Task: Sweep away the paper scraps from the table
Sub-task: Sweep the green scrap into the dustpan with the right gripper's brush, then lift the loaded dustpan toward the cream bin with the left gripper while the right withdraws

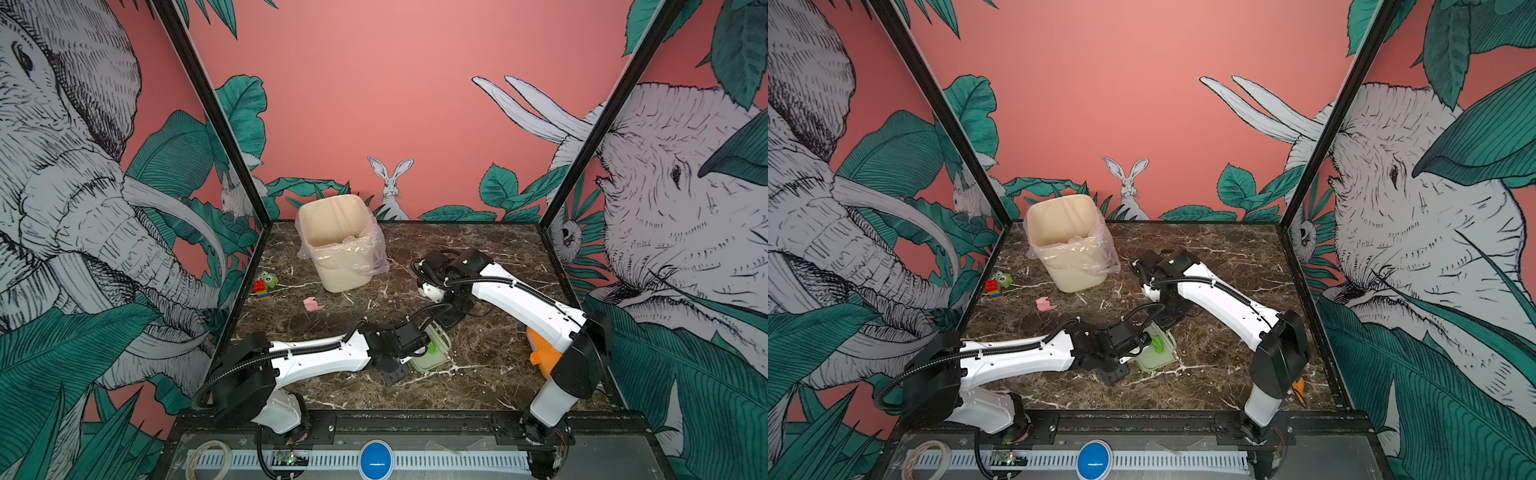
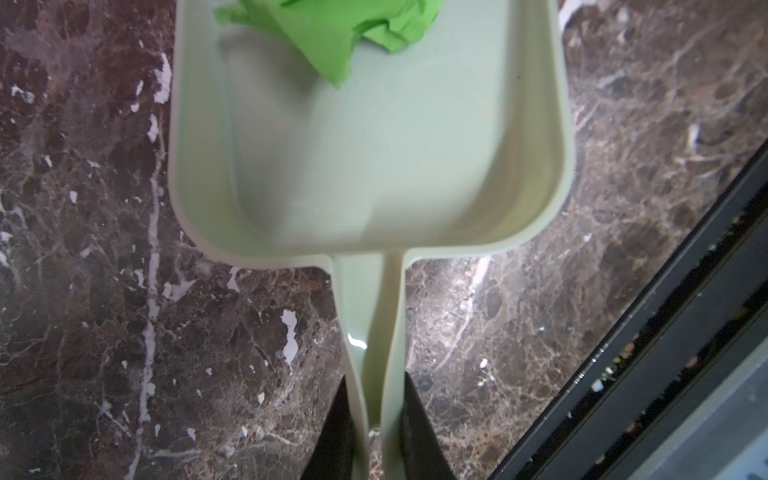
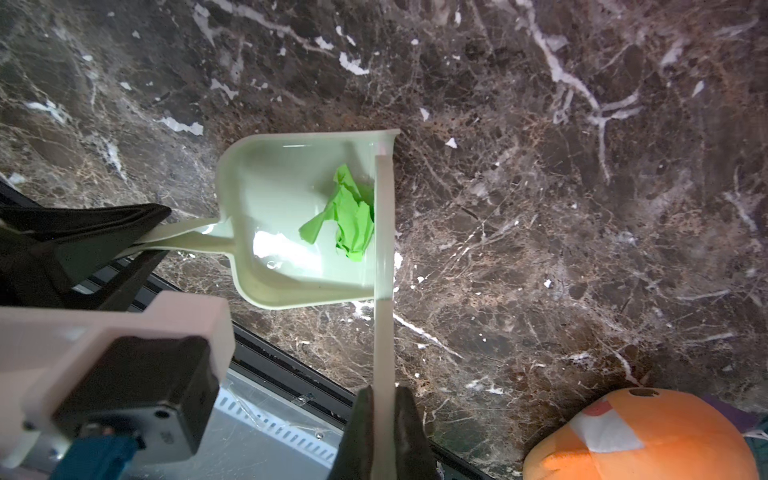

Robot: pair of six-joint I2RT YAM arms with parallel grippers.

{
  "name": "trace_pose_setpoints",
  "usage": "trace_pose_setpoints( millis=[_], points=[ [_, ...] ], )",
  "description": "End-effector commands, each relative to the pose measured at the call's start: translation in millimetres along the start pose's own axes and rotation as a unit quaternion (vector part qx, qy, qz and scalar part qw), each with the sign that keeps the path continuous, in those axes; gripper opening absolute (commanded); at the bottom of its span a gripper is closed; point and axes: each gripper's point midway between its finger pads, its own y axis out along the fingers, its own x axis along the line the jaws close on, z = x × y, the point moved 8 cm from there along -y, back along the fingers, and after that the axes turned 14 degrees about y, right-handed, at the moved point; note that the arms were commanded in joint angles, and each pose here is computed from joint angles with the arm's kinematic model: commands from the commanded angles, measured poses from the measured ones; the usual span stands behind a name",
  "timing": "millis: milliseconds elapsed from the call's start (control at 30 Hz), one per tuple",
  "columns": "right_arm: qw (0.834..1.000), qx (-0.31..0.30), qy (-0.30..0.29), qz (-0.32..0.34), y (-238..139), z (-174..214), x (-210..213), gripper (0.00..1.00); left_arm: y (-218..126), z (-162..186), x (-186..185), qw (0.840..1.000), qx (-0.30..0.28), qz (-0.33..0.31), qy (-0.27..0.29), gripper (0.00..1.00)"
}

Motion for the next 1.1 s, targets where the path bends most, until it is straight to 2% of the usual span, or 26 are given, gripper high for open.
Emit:
trace_pose_setpoints(
  millis=[0,200,400,667,800,1000,1067],
  points=[
    [1.000,-0.009,0.000,0.021,-14,7,-11,0.00,1,8,-1,1.000,0.010,-0.002,-0.005,0.10],
    [0.999,0.029,-0.008,0.042,9,4,-11,0.00,1,7,0,1.000,0.008,-0.006,-0.004,0.10],
    [1.000,0.020,-0.014,-0.007,8,6,12,0.00,0,7,-1,1.000,0.007,-0.007,-0.004,0.10],
    [0.996,-0.009,-0.014,-0.085,-14,13,31,0.00,-1,7,0,1.000,0.006,-0.009,-0.006,0.10],
    [0.996,-0.017,-0.012,-0.090,-22,17,30,0.00,-1,8,0,1.000,0.004,-0.011,-0.007,0.10],
    [0.998,-0.031,0.002,-0.048,-31,16,15,0.00,-6,9,2,1.000,-0.007,-0.025,-0.009,0.09],
    [0.997,-0.059,0.009,-0.046,-47,20,7,0.00,-9,10,3,0.999,-0.012,-0.030,-0.011,0.09]
  ],
)
